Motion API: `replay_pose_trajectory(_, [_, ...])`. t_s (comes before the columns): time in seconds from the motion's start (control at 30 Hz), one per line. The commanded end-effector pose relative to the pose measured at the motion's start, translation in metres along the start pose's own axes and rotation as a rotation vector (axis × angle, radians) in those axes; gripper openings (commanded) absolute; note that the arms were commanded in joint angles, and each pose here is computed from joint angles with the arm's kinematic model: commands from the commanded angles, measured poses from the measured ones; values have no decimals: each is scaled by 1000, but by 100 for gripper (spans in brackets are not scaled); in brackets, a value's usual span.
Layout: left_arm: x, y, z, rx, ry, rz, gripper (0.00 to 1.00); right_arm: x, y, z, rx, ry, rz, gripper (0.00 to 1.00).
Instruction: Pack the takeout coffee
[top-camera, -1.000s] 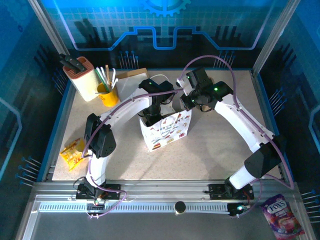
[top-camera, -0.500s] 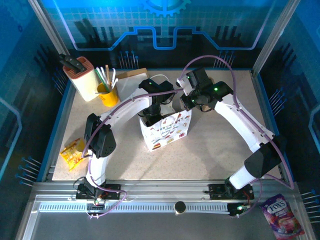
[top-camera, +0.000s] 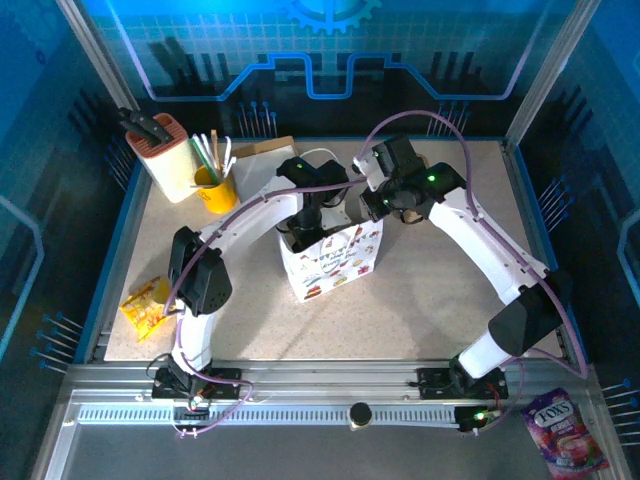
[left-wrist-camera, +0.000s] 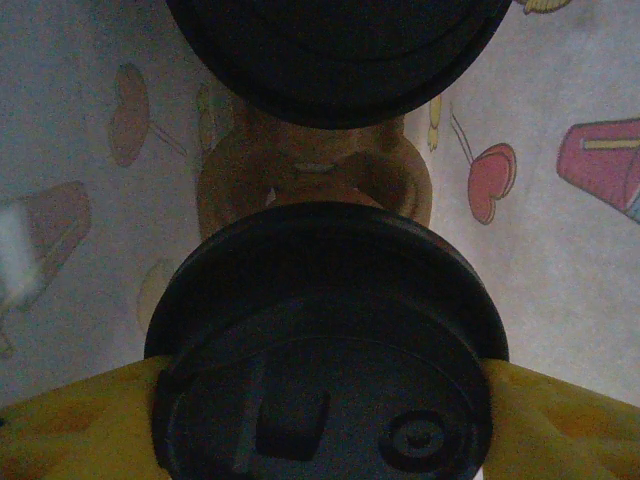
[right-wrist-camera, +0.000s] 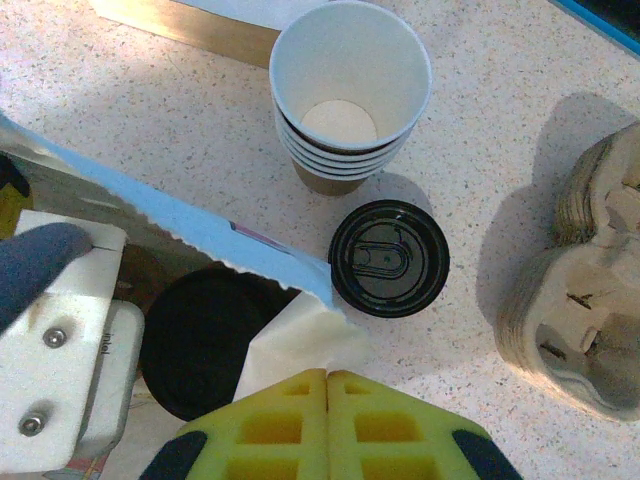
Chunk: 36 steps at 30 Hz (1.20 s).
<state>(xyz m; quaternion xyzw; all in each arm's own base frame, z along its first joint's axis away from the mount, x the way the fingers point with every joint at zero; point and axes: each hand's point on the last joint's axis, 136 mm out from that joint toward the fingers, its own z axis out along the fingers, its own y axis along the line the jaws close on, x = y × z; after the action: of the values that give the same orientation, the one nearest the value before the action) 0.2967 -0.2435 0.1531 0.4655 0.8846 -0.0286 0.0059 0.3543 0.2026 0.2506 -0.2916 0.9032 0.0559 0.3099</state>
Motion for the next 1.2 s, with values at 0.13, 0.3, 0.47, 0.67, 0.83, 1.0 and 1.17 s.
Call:
replay_pose_trajectory(0.13, [5,2,0,6,11,1,56,13,4,11,-22,60,-15,7])
replay_pose_trajectory(0.3, [5,2,-1,4,11,1,56,13,4,11,-23,61,-15,7])
replay_pose_trajectory(0.47, [4,3,0,6,12,1,56,14,4,11,-22,63,-15,7])
replay_pose_trajectory(0.67, [5,3,0,5,14,0,56,13,4,12,-23,63,-14,7])
replay_pose_trajectory(0.83, [5,3,0,5,15,0,56,14,4,12,-23,64,-16,7])
replay_pose_trajectory(1.0, [5,3,0,5,15,-1,56,13,4,12,-23,64,-16,7])
replay_pose_trajectory(1.17, [5,3,0,5,15,1,56,12,4,11,-23,62,-17,7])
